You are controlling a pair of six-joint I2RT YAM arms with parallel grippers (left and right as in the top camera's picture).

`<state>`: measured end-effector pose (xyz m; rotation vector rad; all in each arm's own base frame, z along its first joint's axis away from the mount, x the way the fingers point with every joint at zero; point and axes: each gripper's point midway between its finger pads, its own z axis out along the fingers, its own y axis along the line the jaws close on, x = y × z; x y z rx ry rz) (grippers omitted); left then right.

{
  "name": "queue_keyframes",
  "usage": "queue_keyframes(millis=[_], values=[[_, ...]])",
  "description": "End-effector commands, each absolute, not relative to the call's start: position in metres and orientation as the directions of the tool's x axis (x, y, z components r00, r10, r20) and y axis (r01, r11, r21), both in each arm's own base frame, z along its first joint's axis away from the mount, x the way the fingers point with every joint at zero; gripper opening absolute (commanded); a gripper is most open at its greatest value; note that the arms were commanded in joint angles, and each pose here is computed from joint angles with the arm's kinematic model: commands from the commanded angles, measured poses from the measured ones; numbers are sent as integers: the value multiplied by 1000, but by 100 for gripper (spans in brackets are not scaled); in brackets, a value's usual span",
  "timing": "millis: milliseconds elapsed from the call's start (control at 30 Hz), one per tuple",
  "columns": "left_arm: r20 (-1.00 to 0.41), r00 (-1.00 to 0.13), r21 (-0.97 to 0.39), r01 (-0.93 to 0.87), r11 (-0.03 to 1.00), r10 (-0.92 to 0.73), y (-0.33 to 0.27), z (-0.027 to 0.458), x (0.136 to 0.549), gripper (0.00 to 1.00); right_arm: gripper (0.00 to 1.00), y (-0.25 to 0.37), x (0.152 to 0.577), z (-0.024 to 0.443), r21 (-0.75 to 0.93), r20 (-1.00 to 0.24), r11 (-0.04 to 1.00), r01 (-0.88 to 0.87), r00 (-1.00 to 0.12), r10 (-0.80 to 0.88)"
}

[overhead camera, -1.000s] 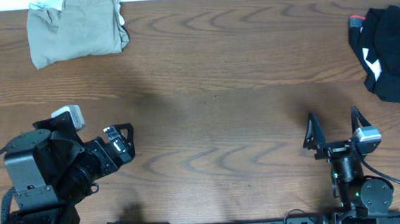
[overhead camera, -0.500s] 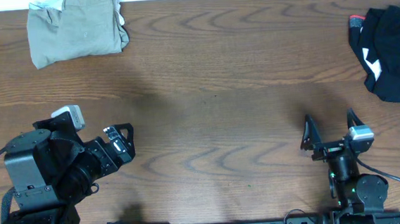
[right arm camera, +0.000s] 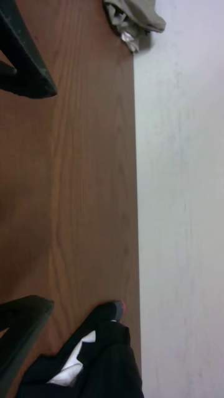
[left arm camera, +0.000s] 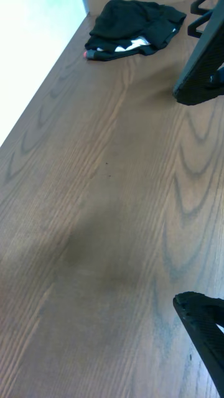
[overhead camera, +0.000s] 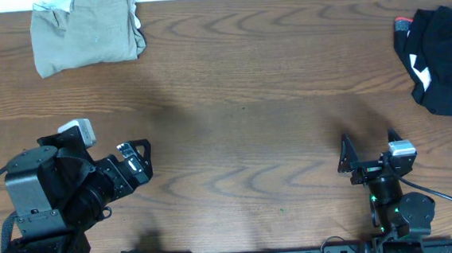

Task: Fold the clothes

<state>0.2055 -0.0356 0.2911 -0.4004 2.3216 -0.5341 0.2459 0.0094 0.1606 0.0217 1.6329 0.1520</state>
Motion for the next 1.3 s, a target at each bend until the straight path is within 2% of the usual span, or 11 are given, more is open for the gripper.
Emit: queue_keyframes(millis=[0,900,1033,1133,1267], values=[[-577,-706,-479,-113,870,-410,-37,291,205,98,99,11,246,160,97,-993,992,-82,-68,91],[-588,-702,-460,-118,880,-402,-35,290,205,98,99,11,246,160,97,-993,992,-82,-68,91],[-558,-740,-496,-65,866,-375,-52,287,194,98,99,11,246,160,97,-993,992,-82,-68,91],[-624,-726,-463,46,885,-289,-62,278,189,98,99,11,246,160,97,-993,992,-82,-68,91],[-734,-625,-440,139,887,-266,-65,262,205,98,99,11,246,160,97,-993,992,-82,-68,91]])
